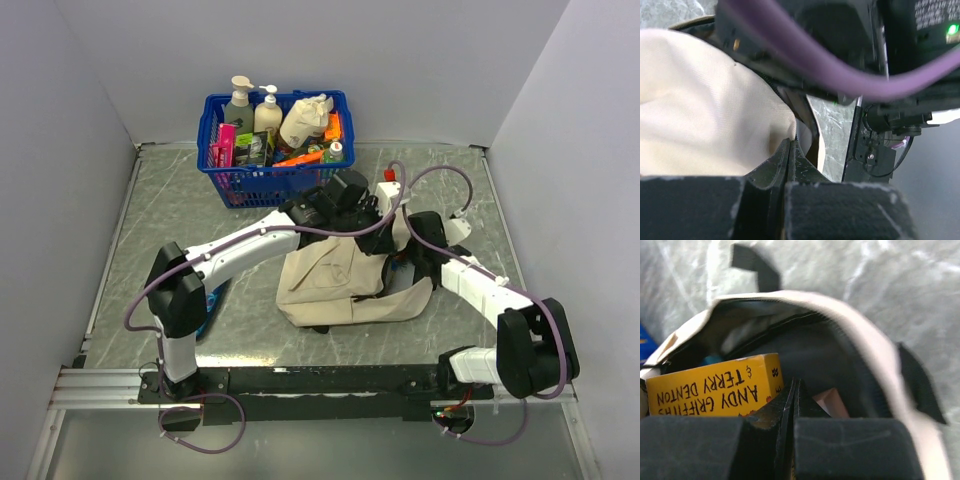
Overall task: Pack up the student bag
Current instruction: Place the book in the student bag.
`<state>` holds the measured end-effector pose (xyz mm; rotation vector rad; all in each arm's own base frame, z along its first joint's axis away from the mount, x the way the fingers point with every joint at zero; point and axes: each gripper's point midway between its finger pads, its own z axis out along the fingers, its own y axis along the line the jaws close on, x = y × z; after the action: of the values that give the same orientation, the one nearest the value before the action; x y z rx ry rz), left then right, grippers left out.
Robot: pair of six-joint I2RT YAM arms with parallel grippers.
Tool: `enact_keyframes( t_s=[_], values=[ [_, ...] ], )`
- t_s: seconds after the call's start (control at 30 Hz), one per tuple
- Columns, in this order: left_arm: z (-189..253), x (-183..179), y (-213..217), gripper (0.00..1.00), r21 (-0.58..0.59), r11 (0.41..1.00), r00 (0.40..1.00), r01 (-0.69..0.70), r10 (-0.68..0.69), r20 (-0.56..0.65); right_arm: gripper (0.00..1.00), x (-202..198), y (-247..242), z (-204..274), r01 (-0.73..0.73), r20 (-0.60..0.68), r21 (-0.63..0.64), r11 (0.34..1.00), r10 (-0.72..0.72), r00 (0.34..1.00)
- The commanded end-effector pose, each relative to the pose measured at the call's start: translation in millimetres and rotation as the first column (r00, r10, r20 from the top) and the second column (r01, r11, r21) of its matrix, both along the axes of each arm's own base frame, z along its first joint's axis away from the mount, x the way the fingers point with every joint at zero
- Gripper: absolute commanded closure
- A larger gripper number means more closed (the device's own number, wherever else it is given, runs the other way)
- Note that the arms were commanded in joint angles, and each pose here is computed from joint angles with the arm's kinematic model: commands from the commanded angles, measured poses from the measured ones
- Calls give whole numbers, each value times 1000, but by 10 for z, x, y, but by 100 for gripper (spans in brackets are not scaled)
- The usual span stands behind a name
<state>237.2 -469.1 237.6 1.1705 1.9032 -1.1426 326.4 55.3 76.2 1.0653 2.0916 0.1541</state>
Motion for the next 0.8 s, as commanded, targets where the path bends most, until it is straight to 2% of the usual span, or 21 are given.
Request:
enact_keyframes(
  t_s=[0.0, 0.07, 0.17, 0.27, 0.3, 0.33, 0.4, 0.43, 0.47, 0.5, 0.53, 0.57, 0.6, 0.63, 0.67, 0.73, 0.77],
  values=[
    [223, -45, -104, 99, -56, 997, 999, 45, -44, 17, 100, 286, 497, 342, -113, 176, 170, 979, 83, 981],
    [235, -49, -117, 99, -61, 997, 999, 53, -52, 18, 100, 332, 661, 441, -177, 248, 235, 956, 117, 962],
    [244, -54, -137, 99, -67, 996, 998, 58, -57, 10, 100, 343, 807, 404, -230, 265, 293, 928, 152, 952],
    [251, -75, -150, 99, -73, 995, 998, 67, -66, 13, 100, 398, 958, 427, -290, 333, 351, 891, 170, 927],
    [259, -87, -144, 99, -74, 995, 997, 72, -71, 14, 100, 463, 1072, 545, -356, 404, 377, 855, 194, 894],
    [253, -102, -140, 99, -75, 994, 997, 79, -79, 12, 100, 432, 1131, 530, -383, 413, 402, 832, 209, 887],
    [219, -122, -125, 99, -68, 994, 996, 86, -86, 7, 98, 450, 1127, 638, -416, 453, 409, 812, 215, 865],
    [222, -127, -116, 99, -67, 994, 996, 87, -87, 9, 95, 445, 1056, 631, -401, 435, 376, 835, 223, 872],
    [191, -131, -105, 99, -58, 995, 996, 87, -87, 5, 83, 417, 960, 604, -366, 396, 345, 864, 219, 892],
    [200, -133, -91, 99, -57, 995, 996, 87, -87, 12, 76, 392, 879, 761, -356, 413, 298, 885, 217, 885],
    [189, -129, -75, 99, -53, 995, 996, 83, -83, 12, 68, 359, 658, 690, -281, 350, 207, 937, 197, 916],
    [179, -113, -62, 99, -48, 996, 997, 73, -72, 19, 55, 331, 561, 720, -244, 338, 178, 953, 174, 925],
    [204, -102, -42, 99, -49, 997, 997, 67, -65, 29, 49, 284, 489, 840, -236, 355, 140, 962, 174, 919],
    [193, -50, -14, 99, -44, 998, 998, 51, -50, 30, 45, 195, 305, 786, -160, 299, 94, 983, 126, 946],
    [195, -9, 11, 99, -38, 999, 999, 36, -35, 33, 35, 154, 228, 821, -137, 296, 77, 988, 108, 949],
    [206, 125, 129, 99, -25, 1000, 1000, 0, 1, 26, 27, 64, 40, 1023, -84, 317, 41, 996, 67, 946],
    [228, 188, 183, 98, -24, 1000, 999, -18, 19, 27, 15, -18, -81, 1016, -44, 290, 2, 999, 42, 956]
  ],
)
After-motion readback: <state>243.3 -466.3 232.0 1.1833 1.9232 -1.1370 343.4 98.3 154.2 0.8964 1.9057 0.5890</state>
